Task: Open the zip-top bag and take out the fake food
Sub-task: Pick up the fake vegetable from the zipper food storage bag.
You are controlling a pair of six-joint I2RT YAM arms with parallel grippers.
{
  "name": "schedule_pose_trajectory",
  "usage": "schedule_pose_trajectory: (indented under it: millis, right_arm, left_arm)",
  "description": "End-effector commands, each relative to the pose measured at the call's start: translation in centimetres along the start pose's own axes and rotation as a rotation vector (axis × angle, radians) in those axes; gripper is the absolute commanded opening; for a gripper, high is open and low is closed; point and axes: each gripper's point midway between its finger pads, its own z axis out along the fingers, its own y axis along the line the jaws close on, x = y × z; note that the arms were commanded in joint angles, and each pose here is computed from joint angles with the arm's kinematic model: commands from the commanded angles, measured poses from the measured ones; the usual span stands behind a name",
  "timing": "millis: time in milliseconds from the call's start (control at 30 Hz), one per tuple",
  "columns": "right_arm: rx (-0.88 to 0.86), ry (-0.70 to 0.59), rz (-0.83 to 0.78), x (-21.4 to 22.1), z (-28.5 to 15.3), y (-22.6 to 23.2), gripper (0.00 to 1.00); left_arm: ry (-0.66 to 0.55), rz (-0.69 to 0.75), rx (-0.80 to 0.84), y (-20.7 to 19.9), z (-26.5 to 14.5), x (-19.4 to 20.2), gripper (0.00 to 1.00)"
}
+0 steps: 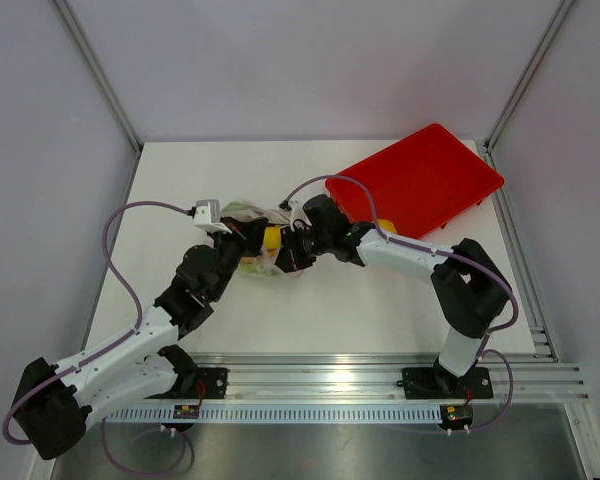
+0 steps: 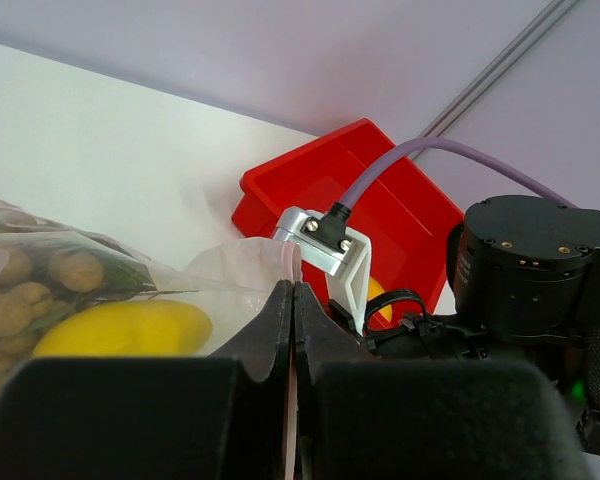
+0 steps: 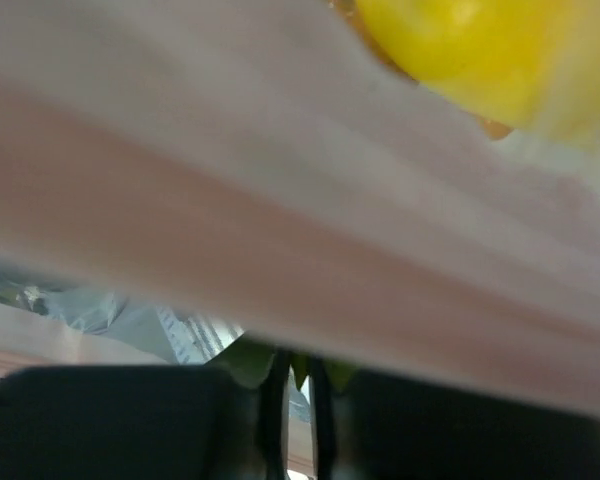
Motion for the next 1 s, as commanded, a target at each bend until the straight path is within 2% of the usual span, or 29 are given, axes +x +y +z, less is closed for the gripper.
schedule_pose_trajectory:
  millis: [0,33,67,433,667,967]
  right_arm:
    - [-0.065,-0.018,-0.053,-1.3,-0.1,2.2,0.08]
    - [-0.065,-0.021,-0.055,-1.3,-0.2,2.2,0.02]
    - [-0.056,-0.041,-0.062,-1.7,-0.5,2.3,0.00]
    - [0.118,-0.321,-0.142,-5.5,-4.8,1.1,0.00]
    - [0.185,-0.397,-0.144,-7.2,-6.5,-0.5,0.00]
    - [0.180,-0.482,-0.136,-8.6,-9.0,-1.0,0.00]
  left_arm:
    - [-0.112,-0.030,0.011,-1.0,0.1,-3.4,0.00]
    - [-0.112,-0.032,0.006,-0.9,0.1,-3.3,0.00]
    - [-0.107,-0.029,-0.005,-0.6,0.1,-3.2,0.00]
    - [-0.038,0.022,0.010,-0.4,-0.3,-1.6,0.00]
    - [0.014,0.068,0.091,-1.4,0.1,0.1,0.01]
    - [0.080,0.114,0.081,-0.8,1.1,2.2,0.01]
